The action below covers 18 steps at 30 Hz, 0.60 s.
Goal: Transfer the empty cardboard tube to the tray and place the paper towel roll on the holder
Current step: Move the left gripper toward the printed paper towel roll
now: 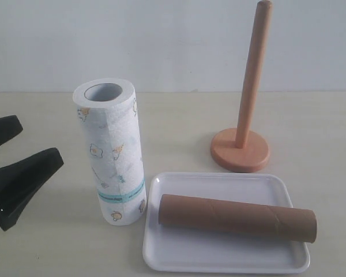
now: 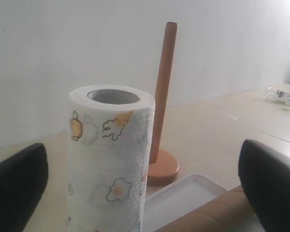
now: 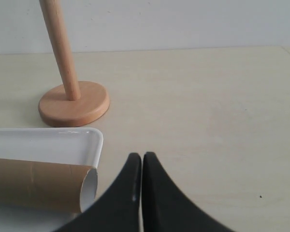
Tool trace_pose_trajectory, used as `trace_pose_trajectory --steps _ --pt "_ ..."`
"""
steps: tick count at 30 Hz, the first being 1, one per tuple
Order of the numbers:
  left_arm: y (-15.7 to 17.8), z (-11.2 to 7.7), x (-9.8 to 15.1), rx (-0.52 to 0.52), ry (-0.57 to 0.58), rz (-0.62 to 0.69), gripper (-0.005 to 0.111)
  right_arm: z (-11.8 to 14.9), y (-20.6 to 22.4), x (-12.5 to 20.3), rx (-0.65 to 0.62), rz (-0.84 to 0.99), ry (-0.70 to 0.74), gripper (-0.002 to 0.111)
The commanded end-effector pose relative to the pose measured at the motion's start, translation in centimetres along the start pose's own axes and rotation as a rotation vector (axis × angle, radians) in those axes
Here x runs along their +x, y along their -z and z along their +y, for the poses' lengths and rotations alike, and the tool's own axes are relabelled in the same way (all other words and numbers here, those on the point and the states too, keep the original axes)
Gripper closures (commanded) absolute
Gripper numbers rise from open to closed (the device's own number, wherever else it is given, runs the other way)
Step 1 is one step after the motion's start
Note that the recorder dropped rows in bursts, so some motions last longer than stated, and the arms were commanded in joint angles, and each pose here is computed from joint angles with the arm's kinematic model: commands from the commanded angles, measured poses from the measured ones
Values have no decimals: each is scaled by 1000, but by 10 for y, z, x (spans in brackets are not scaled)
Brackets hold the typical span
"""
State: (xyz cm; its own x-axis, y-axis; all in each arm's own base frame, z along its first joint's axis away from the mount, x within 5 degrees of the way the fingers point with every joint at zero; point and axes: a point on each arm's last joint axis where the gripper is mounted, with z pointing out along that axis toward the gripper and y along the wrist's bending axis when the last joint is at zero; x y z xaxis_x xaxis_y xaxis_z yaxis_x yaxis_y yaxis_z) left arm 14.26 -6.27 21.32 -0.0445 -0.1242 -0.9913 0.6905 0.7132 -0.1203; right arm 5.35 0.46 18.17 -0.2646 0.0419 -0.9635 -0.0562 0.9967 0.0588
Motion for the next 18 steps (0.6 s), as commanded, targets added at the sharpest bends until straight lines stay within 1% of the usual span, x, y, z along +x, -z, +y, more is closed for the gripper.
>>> trace_pose_trajectory --steps 1,2,6,9,14,16,18 --pt "0 -1 -2 19 -18 -18 -3 0 0 -1 3 -15 2 108" --pt "0 -1 -2 15 -37 -12 -3 0 0 -1 3 -15 2 108" --pt "0 -1 4 19 -188 52 -3 0 0 -1 3 -15 2 108" --pt "-1 1 7 11 -169 65 -3 0 0 -1 3 -15 2 108" --pt "-7 12 17 -32 -79 84 -3 0 0 0 3 -3 2 108" --pt "-10 14 21 -15 -76 74 -3 0 0 0 3 -3 2 108" --pt "-12 18 31 -11 -71 110 -3 0 0 0 3 -3 2 108"
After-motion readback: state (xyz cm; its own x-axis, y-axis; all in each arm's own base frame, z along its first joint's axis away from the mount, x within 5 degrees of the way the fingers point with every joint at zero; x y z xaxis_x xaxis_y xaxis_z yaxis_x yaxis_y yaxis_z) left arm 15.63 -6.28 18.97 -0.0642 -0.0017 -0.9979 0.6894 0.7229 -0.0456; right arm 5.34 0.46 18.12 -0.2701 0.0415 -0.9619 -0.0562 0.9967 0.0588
